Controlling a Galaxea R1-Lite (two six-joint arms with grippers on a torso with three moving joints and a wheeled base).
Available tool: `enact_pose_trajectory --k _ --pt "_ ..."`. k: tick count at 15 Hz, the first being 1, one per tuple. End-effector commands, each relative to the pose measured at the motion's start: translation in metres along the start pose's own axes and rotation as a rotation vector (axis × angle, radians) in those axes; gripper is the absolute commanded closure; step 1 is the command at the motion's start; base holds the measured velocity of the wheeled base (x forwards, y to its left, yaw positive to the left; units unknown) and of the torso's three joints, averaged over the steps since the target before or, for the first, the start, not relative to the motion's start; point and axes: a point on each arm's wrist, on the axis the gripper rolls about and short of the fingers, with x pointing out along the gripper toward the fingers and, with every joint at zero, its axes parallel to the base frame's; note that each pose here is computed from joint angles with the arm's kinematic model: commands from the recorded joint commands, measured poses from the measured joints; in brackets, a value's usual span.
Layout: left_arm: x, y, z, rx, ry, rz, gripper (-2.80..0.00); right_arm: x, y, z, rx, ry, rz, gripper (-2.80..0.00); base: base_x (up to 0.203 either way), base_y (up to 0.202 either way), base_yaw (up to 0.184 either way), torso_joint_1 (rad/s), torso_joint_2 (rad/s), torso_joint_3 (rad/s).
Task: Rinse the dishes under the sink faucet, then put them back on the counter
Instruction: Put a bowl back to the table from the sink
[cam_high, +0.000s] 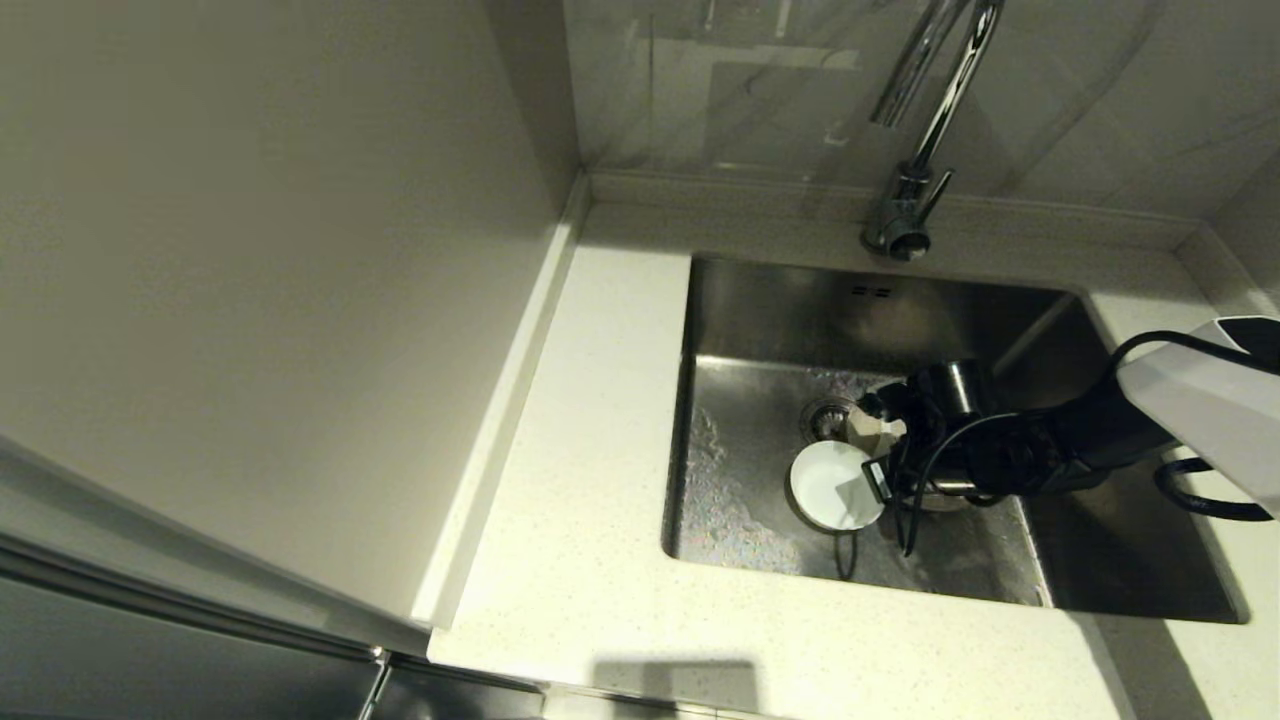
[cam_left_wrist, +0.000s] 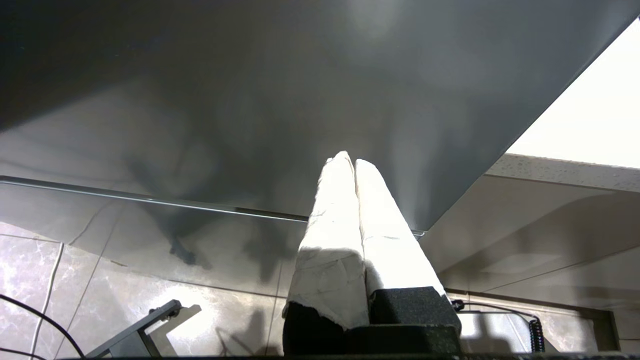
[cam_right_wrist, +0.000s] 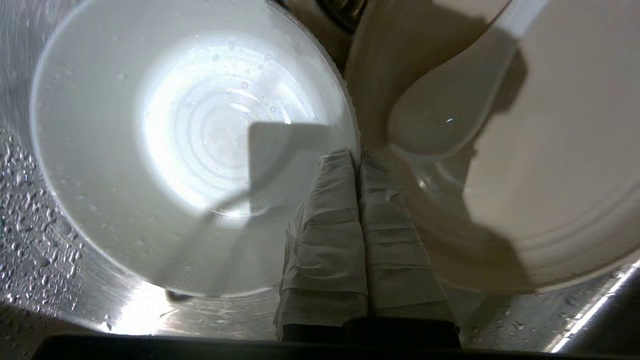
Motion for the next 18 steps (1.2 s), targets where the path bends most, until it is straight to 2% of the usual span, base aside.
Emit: enact_pose_trajectory --k 1,6,9,13,15,17,18 --pt "0.000 0.000 0.000 -0.001 -0.004 0.000 0.00 -0.007 -0.005 0.005 0.004 -0.050 -0.018 0.00 0.000 0.000 0.000 0.000 0.00 0.000" --pt "0.000 0.000 0.000 -0.001 -0.004 0.000 0.00 -0.043 -0.014 0.028 0.012 -0.182 -0.055 0.00 0.000 0.000 0.000 0.000 0.00 0.000" --pt "0.000 0.000 0.000 -0.001 -0.004 0.000 0.00 -0.071 -0.028 0.037 0.028 -0.239 -0.090 0.00 0.000 0.000 0.000 0.000 0.00 0.000" --pt "0.000 0.000 0.000 -0.001 -0.004 0.000 0.00 -0.083 -0.034 0.027 0.034 -0.216 -0.101 0.00 0.000 0.000 0.000 0.000 0.00 0.000" --pt "0.000 0.000 0.000 -0.001 -0.004 0.000 0.00 -0.084 -0.034 0.027 -0.029 -0.212 -0.116 0.00 0.000 0.000 0.000 0.000 0.00 0.000" --pt "0.000 0.000 0.000 -0.001 -0.004 0.000 0.00 -0.084 -0.034 0.020 -0.052 -0.159 -0.187 0.00 0.000 0.000 0.000 0.000 0.00 0.000" --pt "0.000 0.000 0.000 -0.001 -0.004 0.000 0.00 -0.082 -0.031 0.011 -0.063 -0.120 -0.204 -2.80 0.000 0.000 0.000 0.000 0.00 0.000"
